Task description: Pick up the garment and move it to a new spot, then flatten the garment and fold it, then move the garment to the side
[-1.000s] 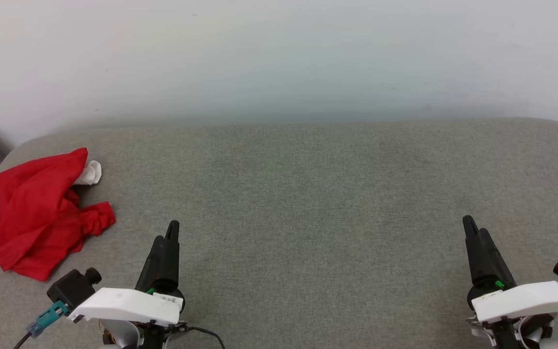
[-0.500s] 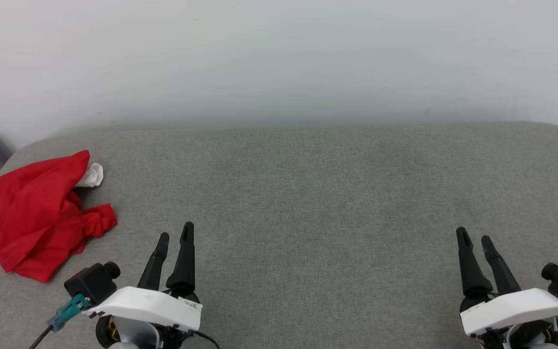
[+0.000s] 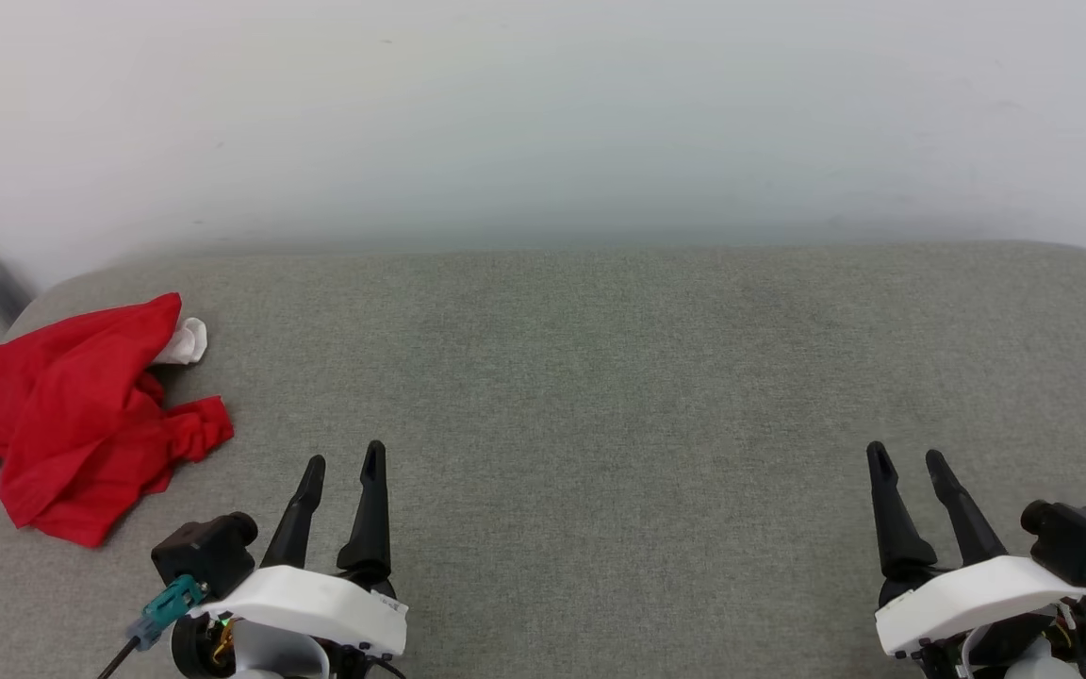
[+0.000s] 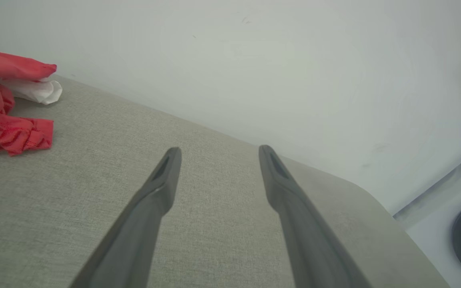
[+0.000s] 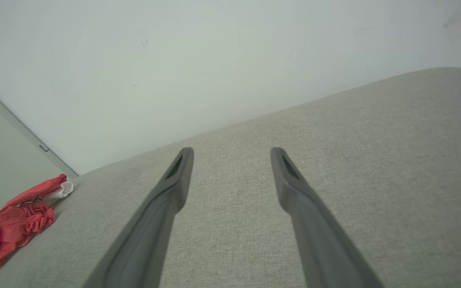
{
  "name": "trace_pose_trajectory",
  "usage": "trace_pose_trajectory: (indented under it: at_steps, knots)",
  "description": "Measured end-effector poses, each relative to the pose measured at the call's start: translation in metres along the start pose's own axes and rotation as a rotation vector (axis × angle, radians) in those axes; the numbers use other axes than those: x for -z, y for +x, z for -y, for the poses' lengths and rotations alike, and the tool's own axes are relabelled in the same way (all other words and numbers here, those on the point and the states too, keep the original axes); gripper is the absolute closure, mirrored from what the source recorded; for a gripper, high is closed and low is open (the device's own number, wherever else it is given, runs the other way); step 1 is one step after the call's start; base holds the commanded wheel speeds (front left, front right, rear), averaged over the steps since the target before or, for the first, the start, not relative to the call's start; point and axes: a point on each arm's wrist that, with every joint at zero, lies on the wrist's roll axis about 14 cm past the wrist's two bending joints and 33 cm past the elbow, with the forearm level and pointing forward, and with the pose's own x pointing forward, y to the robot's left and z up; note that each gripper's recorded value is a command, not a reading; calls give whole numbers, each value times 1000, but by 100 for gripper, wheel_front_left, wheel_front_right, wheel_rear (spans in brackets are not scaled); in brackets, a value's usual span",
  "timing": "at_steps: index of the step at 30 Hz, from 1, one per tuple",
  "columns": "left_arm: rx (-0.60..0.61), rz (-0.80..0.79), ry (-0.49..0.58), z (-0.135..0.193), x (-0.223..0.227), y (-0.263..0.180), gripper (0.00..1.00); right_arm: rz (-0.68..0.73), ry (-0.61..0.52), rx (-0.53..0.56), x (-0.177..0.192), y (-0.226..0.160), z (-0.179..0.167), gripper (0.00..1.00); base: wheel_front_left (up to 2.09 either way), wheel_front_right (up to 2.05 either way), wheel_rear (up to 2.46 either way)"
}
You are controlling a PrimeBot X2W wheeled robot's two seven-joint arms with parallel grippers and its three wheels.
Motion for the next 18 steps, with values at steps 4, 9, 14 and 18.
trace_pose_trajectory:
  at_steps: [4, 9, 14, 18]
  knots:
    - [-6, 6, 50, -2, 0, -2, 0, -1, -43, -12, 1, 1, -3, 0, 0, 0, 0]
    - [-6, 14, 107, -2, -1, -2, 0, -1, -100, -26, 0, 3, -5, 0, 0, 0, 0]
    - [-4, 26, 163, -1, -4, -2, 0, 6, -146, -41, -2, 5, -9, 0, 0, 0, 0]
    - [1, 38, 207, 0, -6, -2, 0, 12, -188, -51, -4, 5, -12, 0, 0, 0, 0]
